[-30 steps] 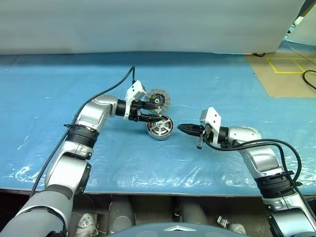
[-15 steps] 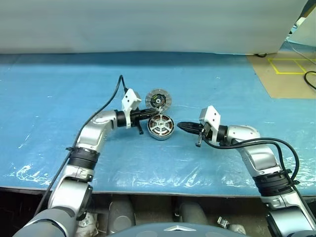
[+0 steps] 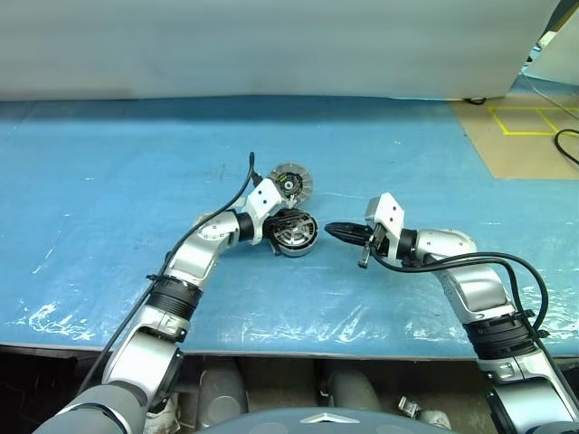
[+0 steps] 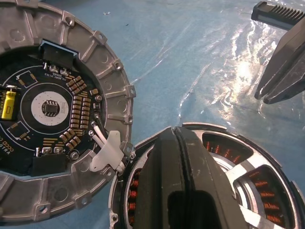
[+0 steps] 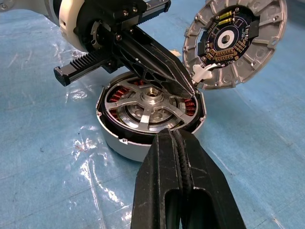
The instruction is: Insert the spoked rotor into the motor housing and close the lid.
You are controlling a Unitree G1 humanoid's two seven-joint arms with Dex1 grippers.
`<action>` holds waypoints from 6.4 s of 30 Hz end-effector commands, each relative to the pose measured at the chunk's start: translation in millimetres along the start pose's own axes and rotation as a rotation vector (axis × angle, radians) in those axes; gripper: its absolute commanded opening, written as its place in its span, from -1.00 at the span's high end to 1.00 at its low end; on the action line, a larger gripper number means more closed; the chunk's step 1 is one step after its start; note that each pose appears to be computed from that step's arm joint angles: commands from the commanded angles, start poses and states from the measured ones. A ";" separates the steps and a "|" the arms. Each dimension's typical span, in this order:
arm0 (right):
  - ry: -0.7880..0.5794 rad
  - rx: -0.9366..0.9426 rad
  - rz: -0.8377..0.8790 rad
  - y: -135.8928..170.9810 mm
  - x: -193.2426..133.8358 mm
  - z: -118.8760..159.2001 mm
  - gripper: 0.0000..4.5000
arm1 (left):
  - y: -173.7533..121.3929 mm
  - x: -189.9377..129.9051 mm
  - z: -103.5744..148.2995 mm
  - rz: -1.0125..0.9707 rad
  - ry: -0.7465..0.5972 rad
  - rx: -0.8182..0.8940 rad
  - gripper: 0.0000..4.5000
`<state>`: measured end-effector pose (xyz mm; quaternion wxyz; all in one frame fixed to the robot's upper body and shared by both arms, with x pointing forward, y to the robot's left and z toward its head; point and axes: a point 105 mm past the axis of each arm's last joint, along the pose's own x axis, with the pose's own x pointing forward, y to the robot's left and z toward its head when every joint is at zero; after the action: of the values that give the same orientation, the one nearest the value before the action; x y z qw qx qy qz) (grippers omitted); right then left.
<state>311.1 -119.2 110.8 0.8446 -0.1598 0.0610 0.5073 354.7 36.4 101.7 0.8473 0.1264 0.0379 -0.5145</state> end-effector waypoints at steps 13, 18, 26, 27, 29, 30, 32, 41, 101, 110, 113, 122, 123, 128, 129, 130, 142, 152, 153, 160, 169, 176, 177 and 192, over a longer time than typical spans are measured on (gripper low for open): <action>-0.034 -0.045 0.006 -0.9 1.7 13.5 1.00 | -28.1 -13.8 -9.7 -0.162 -0.006 -0.091 0.99; -0.034 -0.046 0.005 -1.5 1.8 13.8 1.00 | -23.2 -12.0 4.5 -0.120 -0.092 -0.104 0.99; -0.028 -0.049 0.014 -1.3 3.1 13.5 1.00 | -11.2 -12.9 33.8 -0.072 -0.248 -0.178 0.99; -0.027 -0.050 0.015 -1.2 3.2 13.6 1.00 | -10.7 -12.9 30.3 -0.067 -0.229 -0.175 0.99; -0.027 -0.052 0.016 -1.2 3.4 14.2 1.00 | -10.8 -12.7 20.7 -0.062 -0.178 -0.160 0.99; -0.027 -0.053 0.015 -1.3 3.3 14.5 1.00 | -11.6 -12.5 15.7 -0.062 -0.151 -0.151 0.99; -0.028 -0.055 0.015 -1.5 3.4 14.9 1.00 | -15.9 -11.9 4.4 -0.079 -0.090 -0.129 0.99; -0.028 -0.058 0.016 -0.5 4.0 16.1 1.00 | -23.5 -10.0 -12.0 -0.091 -0.017 -0.109 0.99; -0.049 -0.067 0.049 1.5 9.4 21.4 1.00 | 74.9 -83.1 100.8 0.200 -0.477 -0.046 0.99; -0.056 -0.063 0.053 7.4 12.7 24.4 1.00 | 121.2 -67.0 71.0 0.283 -0.245 0.024 0.99; -0.057 -0.061 0.046 7.0 11.4 24.4 1.00 | 123.5 -54.9 61.0 0.277 -0.190 0.019 0.99; -0.054 -0.059 0.036 9.1 8.2 25.5 1.00 | 109.9 -19.9 67.7 0.168 -0.192 0.006 0.99; -0.053 -0.058 0.033 9.1 7.2 25.5 1.00 | 105.8 -15.6 63.6 0.145 -0.168 0.006 0.99; -0.048 -0.055 0.024 10.3 5.0 25.3 1.00 | 86.6 -1.1 50.5 0.023 -0.107 -0.026 0.99; -0.048 -0.054 0.023 10.6 4.9 25.3 1.00 | 84.1 0.3 47.7 0.008 -0.091 -0.023 0.99; -0.048 -0.054 0.021 10.7 4.8 25.5 1.00 | 80.8 2.1 44.9 -0.011 -0.078 -0.026 0.99; -0.055 -0.023 -0.067 -18.4 -13.6 31.8 1.00 | 44.3 4.6 46.3 -0.300 -0.110 -0.095 0.99; 0.009 -0.088 -0.198 -54.5 -30.9 23.3 1.00 | 23.8 1.5 29.4 -0.379 -0.095 -0.118 0.99; 0.004 -0.094 -0.204 -54.9 -29.3 23.5 1.00 | 20.4 1.7 25.7 -0.389 -0.078 -0.113 0.99; -0.061 -0.117 -0.239 -55.6 -18.9 32.1 1.00 | -3.3 -1.1 -4.3 -0.462 0.081 -0.001 0.99; -0.159 -0.046 -0.129 -26.9 6.3 42.5 1.00 | -6.5 -14.4 -2.9 -0.417 0.033 0.007 0.99; -0.176 0.020 -0.038 -8.9 19.7 46.8 1.00 | 7.1 -39.8 32.1 -0.232 -0.229 -0.008 0.99; -0.175 0.024 -0.032 -8.0 20.9 47.2 1.00 | 8.2 -43.1 34.3 -0.207 -0.248 -0.010 0.99; -0.132 0.047 0.043 8.4 43.6 37.3 -0.95 | -21.3 -90.2 0.1 0.045 -0.230 -0.069 1.00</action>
<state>321.6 -70.7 126.2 0.8417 -0.0964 0.0338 0.5301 296.6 105.4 99.8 0.8615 0.0284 -0.0153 -0.5067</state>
